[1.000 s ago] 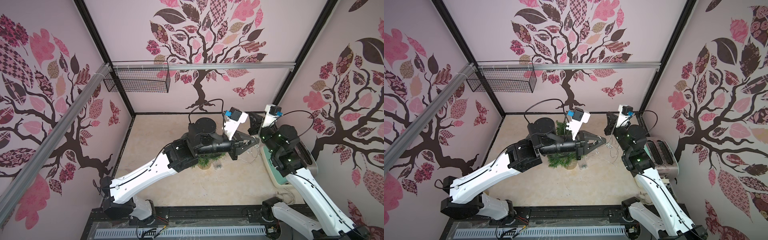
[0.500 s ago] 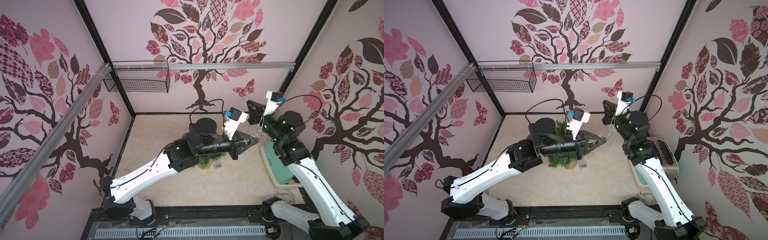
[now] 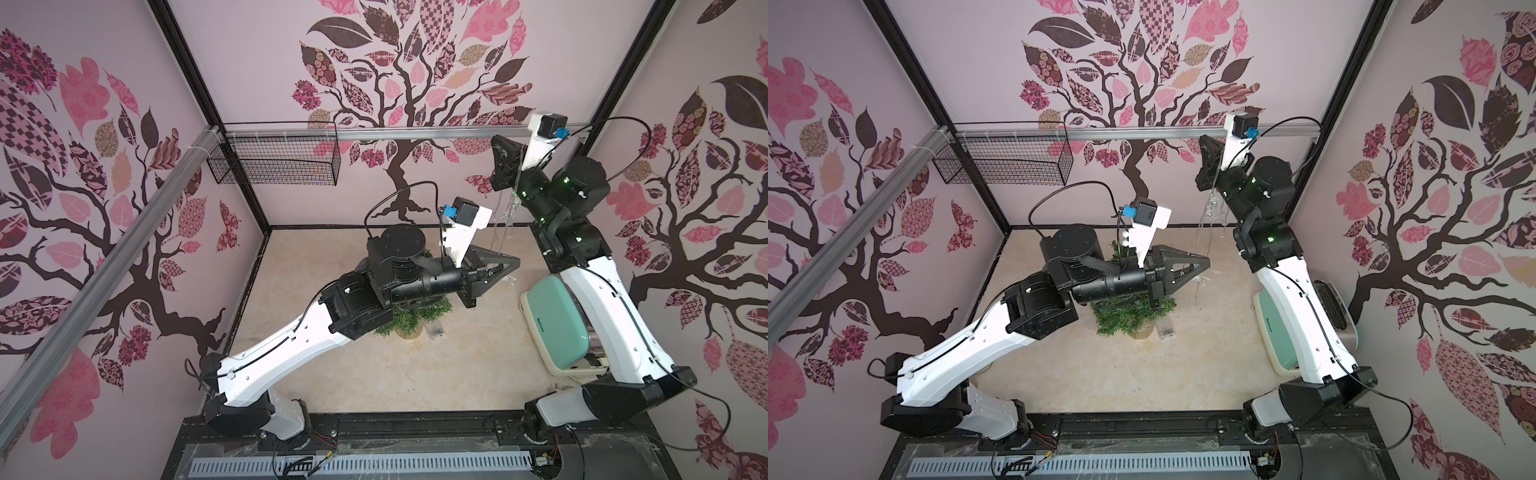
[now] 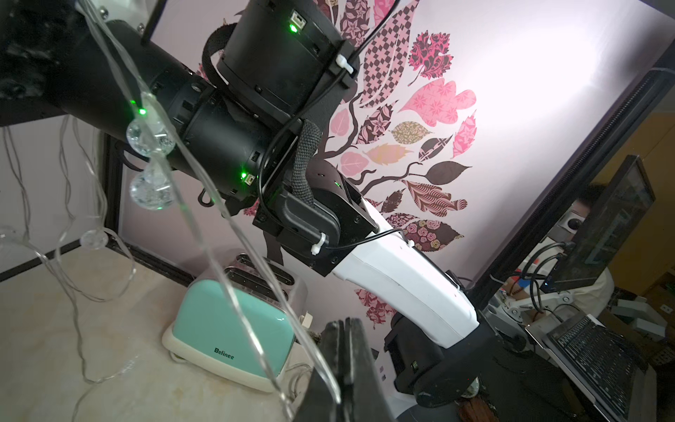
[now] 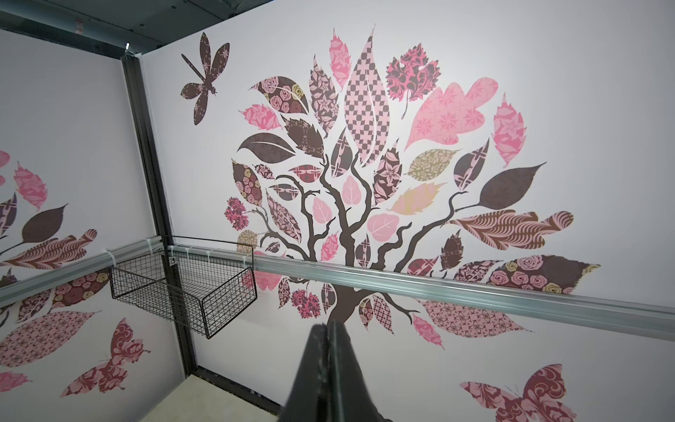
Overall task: Remove string lights from the small christmas tree
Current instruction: Place the light string at the center of the board.
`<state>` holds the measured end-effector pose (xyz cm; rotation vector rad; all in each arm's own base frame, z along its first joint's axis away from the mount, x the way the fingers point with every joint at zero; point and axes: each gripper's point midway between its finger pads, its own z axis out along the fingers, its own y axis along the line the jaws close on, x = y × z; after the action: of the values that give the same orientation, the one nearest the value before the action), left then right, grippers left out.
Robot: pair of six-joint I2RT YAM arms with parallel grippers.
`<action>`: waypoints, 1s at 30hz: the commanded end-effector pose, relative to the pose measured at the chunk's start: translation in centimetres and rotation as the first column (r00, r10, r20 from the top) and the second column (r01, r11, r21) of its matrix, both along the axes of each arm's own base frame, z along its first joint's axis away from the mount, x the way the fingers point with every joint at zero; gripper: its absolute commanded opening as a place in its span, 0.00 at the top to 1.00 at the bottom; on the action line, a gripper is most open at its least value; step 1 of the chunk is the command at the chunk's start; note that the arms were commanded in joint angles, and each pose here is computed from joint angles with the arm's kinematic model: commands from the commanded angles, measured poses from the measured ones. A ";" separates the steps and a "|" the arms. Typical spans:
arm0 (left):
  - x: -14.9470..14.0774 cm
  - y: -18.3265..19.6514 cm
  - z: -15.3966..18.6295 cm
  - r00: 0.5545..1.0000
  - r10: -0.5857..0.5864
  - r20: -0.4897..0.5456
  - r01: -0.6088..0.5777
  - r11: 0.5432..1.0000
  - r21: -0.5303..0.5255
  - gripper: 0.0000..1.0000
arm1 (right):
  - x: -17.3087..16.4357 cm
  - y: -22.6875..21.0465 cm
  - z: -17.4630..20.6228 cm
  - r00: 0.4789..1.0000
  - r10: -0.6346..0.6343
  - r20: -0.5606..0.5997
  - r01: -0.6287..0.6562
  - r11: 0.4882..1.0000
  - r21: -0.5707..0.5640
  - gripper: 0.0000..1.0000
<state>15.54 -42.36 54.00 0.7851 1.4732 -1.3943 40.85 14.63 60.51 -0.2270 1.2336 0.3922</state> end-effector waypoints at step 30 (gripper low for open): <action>4.5 -3.6 -9.2 0.988 0.147 -0.055 -0.131 0.964 0.233 1.00 | -4.7 -3.1 -33.4 0.743 0.042 -0.668 0.125 0.972 0.201 0.76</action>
<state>18.21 -45.97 45.80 0.8238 1.6812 -1.2445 36.89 11.30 26.55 0.1139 1.9181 0.5095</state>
